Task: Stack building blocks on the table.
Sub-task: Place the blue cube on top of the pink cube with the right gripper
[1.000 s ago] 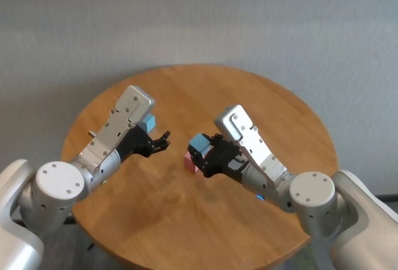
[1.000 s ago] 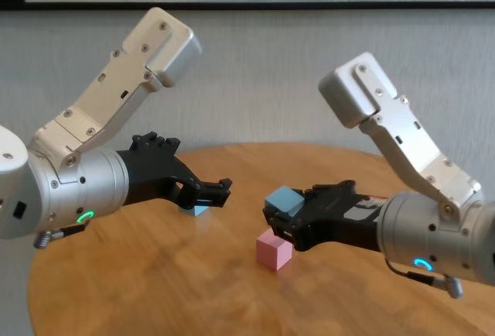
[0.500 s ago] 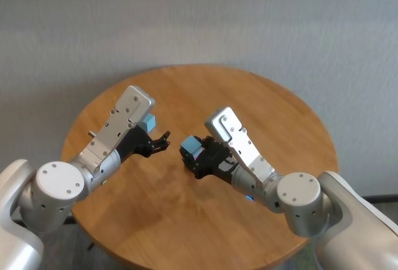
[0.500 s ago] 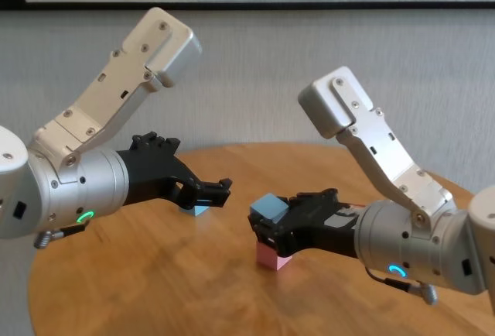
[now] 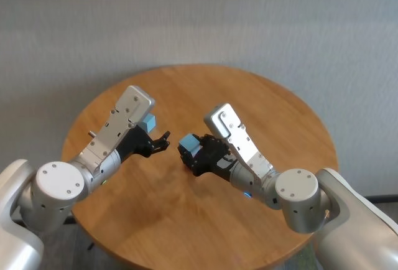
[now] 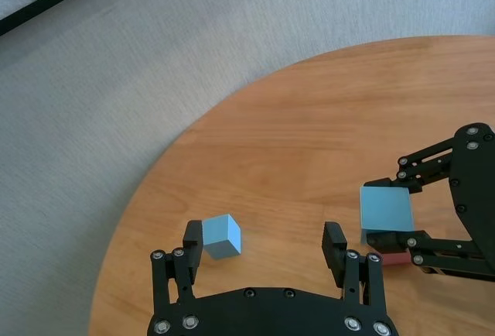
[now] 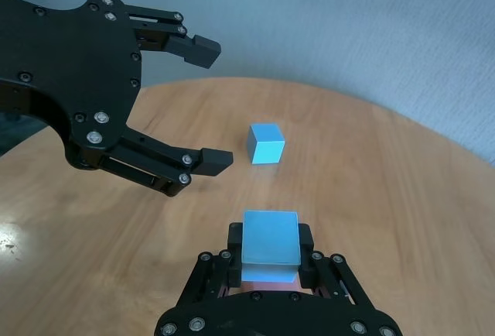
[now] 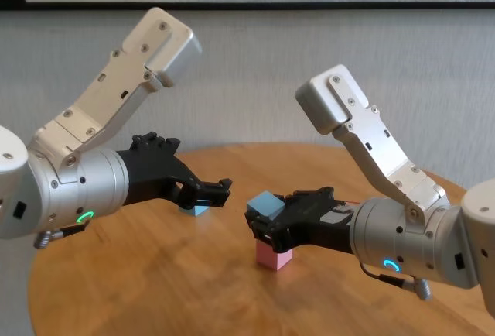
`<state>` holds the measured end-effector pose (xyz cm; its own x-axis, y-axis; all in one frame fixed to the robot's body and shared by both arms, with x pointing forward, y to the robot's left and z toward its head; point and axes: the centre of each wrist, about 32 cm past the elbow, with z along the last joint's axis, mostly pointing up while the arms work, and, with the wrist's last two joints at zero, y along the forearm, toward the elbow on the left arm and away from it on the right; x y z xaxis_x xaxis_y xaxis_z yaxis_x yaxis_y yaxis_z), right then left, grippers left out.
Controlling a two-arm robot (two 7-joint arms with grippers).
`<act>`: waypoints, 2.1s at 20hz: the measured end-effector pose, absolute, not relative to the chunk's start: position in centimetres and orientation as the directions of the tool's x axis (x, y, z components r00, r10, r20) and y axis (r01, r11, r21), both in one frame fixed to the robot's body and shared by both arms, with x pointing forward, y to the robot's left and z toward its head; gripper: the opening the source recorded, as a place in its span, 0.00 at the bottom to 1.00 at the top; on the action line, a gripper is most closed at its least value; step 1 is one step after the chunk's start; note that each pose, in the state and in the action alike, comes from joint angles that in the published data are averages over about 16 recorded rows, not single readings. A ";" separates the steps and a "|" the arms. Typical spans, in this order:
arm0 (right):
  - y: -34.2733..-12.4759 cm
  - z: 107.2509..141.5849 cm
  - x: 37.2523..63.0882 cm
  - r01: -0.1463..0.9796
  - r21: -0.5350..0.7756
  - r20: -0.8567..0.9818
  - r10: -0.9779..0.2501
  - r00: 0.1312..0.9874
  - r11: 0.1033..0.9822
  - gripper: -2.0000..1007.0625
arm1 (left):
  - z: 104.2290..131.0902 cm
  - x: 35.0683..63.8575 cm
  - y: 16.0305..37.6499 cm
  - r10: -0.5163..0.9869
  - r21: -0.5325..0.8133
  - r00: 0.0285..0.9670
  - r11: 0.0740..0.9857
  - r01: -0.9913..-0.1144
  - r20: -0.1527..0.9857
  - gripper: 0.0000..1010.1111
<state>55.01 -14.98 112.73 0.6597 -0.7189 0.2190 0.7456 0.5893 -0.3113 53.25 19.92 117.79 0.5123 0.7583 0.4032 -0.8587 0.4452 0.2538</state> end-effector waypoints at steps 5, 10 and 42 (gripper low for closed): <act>-15.0 112.5 55.4 0.748 -0.315 0.214 -0.724 0.656 0.585 0.36 | 117.8 53.2 19.9 0.758 0.254 0.512 0.445 -0.859 0.403 0.99; -14.9 112.1 55.6 0.751 -0.319 0.212 -0.729 0.651 0.578 0.36 | 117.8 53.2 19.9 0.758 0.254 0.512 0.445 -0.859 0.403 0.99; -15.0 111.7 55.7 0.757 -0.334 0.206 -0.740 0.640 0.562 0.36 | 117.8 53.2 19.9 0.758 0.254 0.512 0.445 -0.859 0.403 0.99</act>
<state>55.69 -15.02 111.71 0.6403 -0.7401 0.2056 0.7567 0.5618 -0.3342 53.25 19.92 117.79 0.5123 0.7583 0.4032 -0.8587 0.4452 0.2538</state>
